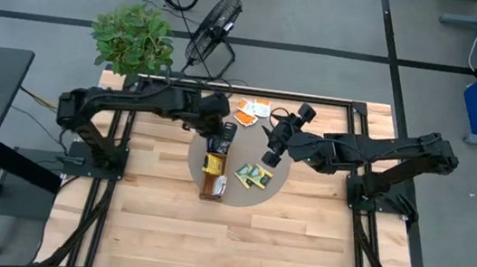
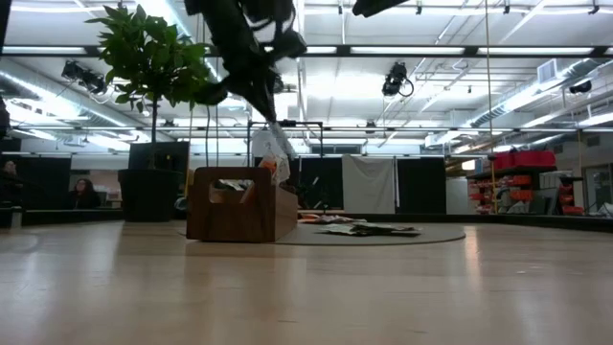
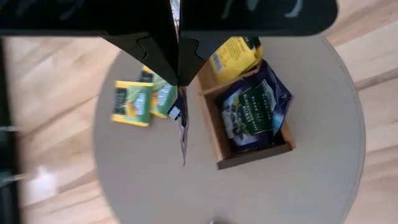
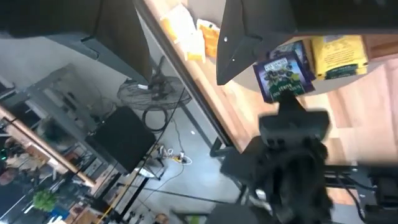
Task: Pick & Place Tea
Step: Put the violet tea bag into the top section of the wooden organizer
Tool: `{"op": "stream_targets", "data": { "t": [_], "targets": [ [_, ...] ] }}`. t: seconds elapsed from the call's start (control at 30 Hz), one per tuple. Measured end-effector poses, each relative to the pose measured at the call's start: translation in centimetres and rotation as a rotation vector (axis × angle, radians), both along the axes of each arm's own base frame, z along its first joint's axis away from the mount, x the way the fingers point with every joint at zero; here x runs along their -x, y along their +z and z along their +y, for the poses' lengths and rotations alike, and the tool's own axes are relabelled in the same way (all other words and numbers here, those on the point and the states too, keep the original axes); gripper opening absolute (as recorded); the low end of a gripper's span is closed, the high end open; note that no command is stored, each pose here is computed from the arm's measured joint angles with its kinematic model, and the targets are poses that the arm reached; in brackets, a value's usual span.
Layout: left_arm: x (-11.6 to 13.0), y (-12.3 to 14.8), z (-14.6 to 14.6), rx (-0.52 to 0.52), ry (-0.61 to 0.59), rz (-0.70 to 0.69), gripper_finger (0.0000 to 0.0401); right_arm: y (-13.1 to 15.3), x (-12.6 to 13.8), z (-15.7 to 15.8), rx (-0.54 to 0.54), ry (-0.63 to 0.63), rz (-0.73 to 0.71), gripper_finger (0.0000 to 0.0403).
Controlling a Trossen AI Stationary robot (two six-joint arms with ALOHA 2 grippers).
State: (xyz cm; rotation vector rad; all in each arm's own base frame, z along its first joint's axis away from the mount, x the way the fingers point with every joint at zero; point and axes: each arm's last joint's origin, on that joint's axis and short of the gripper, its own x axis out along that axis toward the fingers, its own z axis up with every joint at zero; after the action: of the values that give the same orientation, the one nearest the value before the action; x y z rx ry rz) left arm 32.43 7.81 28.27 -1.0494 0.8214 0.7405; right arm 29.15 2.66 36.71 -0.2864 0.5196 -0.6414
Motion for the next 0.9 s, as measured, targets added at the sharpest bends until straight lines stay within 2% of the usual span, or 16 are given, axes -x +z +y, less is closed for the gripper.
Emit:
{"op": "stream_targets", "data": {
  "t": [0.37,0.9],
  "targets": [
    [-1.9,-4.9,0.6,0.055,0.027,0.173,0.0002,-0.2,0.2,0.4,-0.035,-0.001,-0.003,0.0187],
    [-1.7,-5.2,1.8,0.082,0.078,0.168,0.0002,-0.3,0.2,0.5,-0.045,0.015,0.000,0.0187]
  ]
}}
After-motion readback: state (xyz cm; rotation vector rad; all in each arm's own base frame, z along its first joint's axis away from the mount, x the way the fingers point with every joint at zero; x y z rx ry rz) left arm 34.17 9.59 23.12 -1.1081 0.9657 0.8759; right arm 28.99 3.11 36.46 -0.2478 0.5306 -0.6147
